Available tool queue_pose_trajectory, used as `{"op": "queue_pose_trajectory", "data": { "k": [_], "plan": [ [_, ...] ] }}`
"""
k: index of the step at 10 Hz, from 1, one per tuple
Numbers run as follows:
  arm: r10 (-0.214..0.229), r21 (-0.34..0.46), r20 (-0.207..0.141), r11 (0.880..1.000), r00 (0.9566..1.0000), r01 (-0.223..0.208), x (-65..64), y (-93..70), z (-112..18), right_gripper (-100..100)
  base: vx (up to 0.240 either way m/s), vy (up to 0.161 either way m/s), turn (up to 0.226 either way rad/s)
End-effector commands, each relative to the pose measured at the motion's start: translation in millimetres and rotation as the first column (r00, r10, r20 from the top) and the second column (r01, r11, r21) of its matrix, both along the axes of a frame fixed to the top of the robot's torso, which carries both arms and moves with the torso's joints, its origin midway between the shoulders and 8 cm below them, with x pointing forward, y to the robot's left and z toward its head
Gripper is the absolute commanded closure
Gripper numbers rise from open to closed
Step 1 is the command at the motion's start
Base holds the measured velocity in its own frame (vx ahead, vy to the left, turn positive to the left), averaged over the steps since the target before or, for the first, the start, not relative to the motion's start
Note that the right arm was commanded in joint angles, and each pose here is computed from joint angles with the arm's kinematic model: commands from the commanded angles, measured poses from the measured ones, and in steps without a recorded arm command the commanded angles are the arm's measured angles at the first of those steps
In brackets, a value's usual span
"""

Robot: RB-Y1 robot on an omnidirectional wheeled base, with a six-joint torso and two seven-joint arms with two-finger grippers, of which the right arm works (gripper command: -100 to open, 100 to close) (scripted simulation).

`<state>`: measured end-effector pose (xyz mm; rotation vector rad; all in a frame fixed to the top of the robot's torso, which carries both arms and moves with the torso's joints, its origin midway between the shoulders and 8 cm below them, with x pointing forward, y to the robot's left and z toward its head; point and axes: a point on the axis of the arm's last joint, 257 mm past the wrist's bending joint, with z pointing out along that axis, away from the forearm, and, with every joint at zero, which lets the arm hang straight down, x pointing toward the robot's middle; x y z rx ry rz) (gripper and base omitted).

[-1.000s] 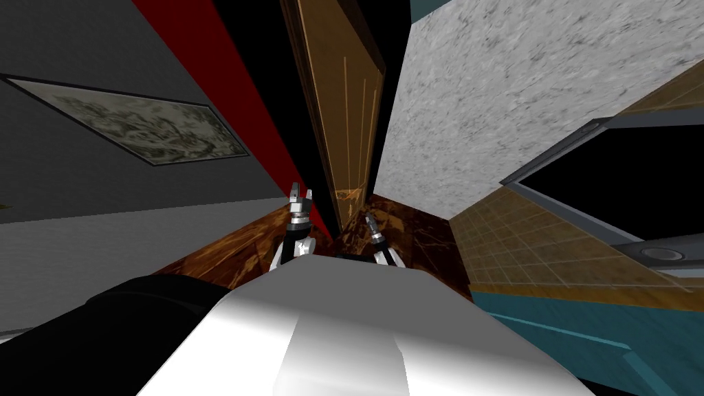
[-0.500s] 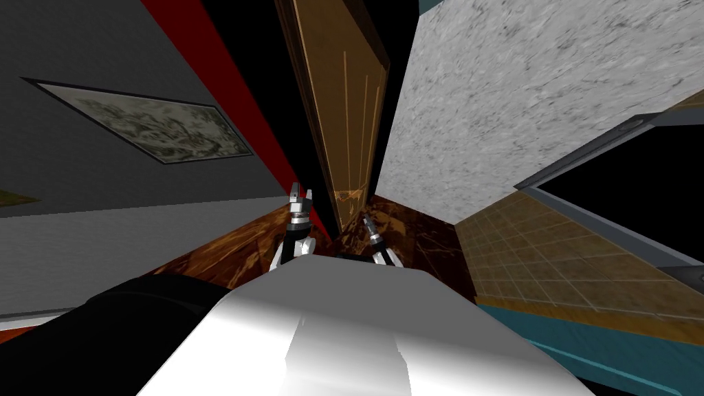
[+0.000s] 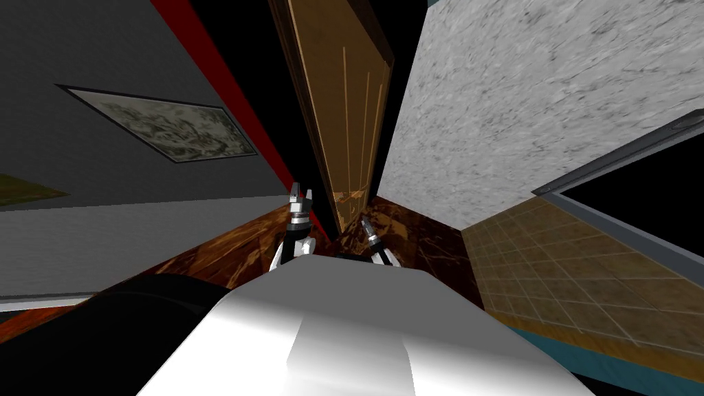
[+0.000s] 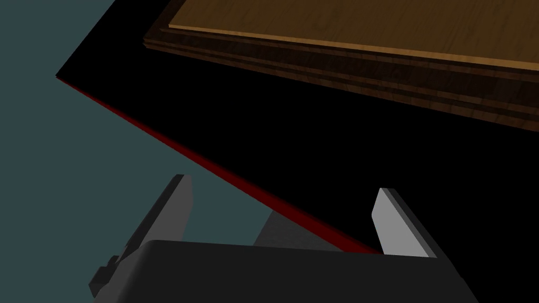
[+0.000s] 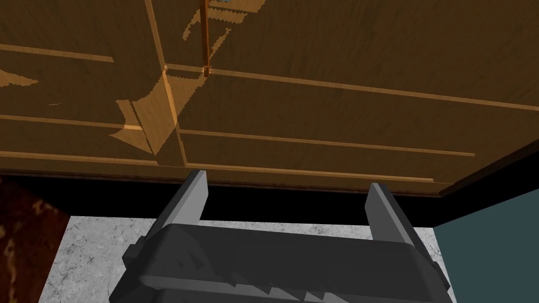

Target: Push the door open

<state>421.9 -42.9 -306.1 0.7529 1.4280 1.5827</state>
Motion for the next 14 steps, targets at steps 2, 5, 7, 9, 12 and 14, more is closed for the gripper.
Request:
{"op": "queue_pose_trajectory", "data": {
  "k": [2, 5, 7, 9, 12, 14],
  "plan": [
    [0.036, -0.007, -0.035, 0.999, 0.9987, -0.037, -6.0, 14.7, -17.9, -100, 0.111, -0.090, 0.158],
    [0.065, -0.010, -0.062, 0.998, 0.9959, -0.066, -11.1, 27.1, -31.8, -100, 0.126, -0.095, 0.107],
    [0.079, -0.012, -0.076, 0.997, 0.9940, -0.081, -14.0, 33.3, -38.4, -100, 0.101, -0.077, 0.104],
    [0.106, -0.013, -0.100, 0.994, 0.9892, -0.108, -19.7, 45.2, -50.3, -100, 0.116, -0.074, 0.143],
    [0.131, -0.012, -0.123, 0.991, 0.9837, -0.134, -25.5, 56.9, -60.3, -100, 0.140, -0.072, 0.106],
    [0.154, -0.010, -0.142, 0.987, 0.9778, -0.157, -31.2, 68.1, -68.6, -100, 0.105, -0.075, 0.122]
  ]
}}
